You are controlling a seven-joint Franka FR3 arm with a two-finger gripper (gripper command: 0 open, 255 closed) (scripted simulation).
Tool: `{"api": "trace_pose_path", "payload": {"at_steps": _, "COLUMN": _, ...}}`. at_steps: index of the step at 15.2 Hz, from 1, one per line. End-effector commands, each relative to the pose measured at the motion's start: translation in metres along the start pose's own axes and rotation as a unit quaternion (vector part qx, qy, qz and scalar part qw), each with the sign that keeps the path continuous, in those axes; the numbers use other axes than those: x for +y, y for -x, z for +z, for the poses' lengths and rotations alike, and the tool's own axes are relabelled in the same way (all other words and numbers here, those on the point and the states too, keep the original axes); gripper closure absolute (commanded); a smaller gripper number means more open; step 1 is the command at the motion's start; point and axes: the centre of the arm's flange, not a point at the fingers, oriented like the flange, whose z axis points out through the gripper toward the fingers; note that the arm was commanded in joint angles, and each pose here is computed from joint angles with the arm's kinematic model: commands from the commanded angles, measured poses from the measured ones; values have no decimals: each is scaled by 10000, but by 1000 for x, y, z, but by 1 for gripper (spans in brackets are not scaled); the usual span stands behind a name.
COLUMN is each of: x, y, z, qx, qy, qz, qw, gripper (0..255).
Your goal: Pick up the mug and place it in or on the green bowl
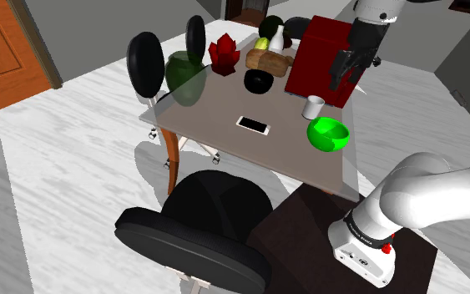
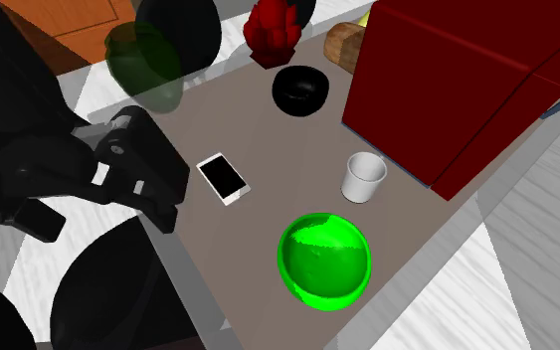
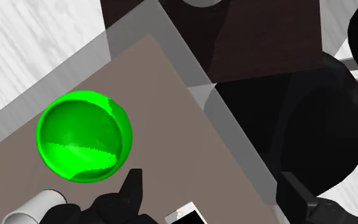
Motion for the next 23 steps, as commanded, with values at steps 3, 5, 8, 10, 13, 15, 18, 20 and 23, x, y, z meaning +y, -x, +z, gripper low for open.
{"api": "trace_pose_path", "payload": {"at_steps": 3, "x": 17, "y": -14, "z": 15, "qx": 8, "qy": 4, "qz": -13, "qw": 10000, "gripper": 0}}
{"api": "trace_pose_path", "payload": {"at_steps": 5, "x": 33, "y": -27, "z": 30, "qx": 16, "qy": 8, "qz": -25, "qw": 10000, "gripper": 0}}
{"api": "trace_pose_path", "payload": {"at_steps": 8, "x": 58, "y": -48, "z": 53, "qx": 29, "qy": 14, "qz": -44, "qw": 10000, "gripper": 0}}
{"api": "trace_pose_path", "payload": {"at_steps": 10, "x": 74, "y": -62, "z": 68, "qx": 37, "qy": 18, "qz": -57, "qw": 10000, "gripper": 0}}
{"api": "trace_pose_path", "payload": {"at_steps": 13, "x": 99, "y": -82, "z": 90, "qx": 49, "qy": 24, "qz": -76, "qw": 10000, "gripper": 0}}
{"api": "trace_pose_path", "payload": {"at_steps": 15, "x": 115, "y": -96, "z": 105, "qx": 57, "qy": 28, "qz": -89, "qw": 9999, "gripper": 0}}
{"api": "trace_pose_path", "payload": {"at_steps": 18, "x": 140, "y": -117, "z": 127, "qx": 70, "qy": 34, "qz": -108, "qw": 9999, "gripper": 0}}
{"api": "trace_pose_path", "payload": {"at_steps": 20, "x": 156, "y": -132, "z": 142, "qx": 78, "qy": 38, "qz": -121, "qw": 9999, "gripper": 0}}
{"api": "trace_pose_path", "payload": {"at_steps": 23, "x": 181, "y": -153, "z": 164, "qx": 90, "qy": 44, "qz": -140, "qw": 9999, "gripper": 0}}
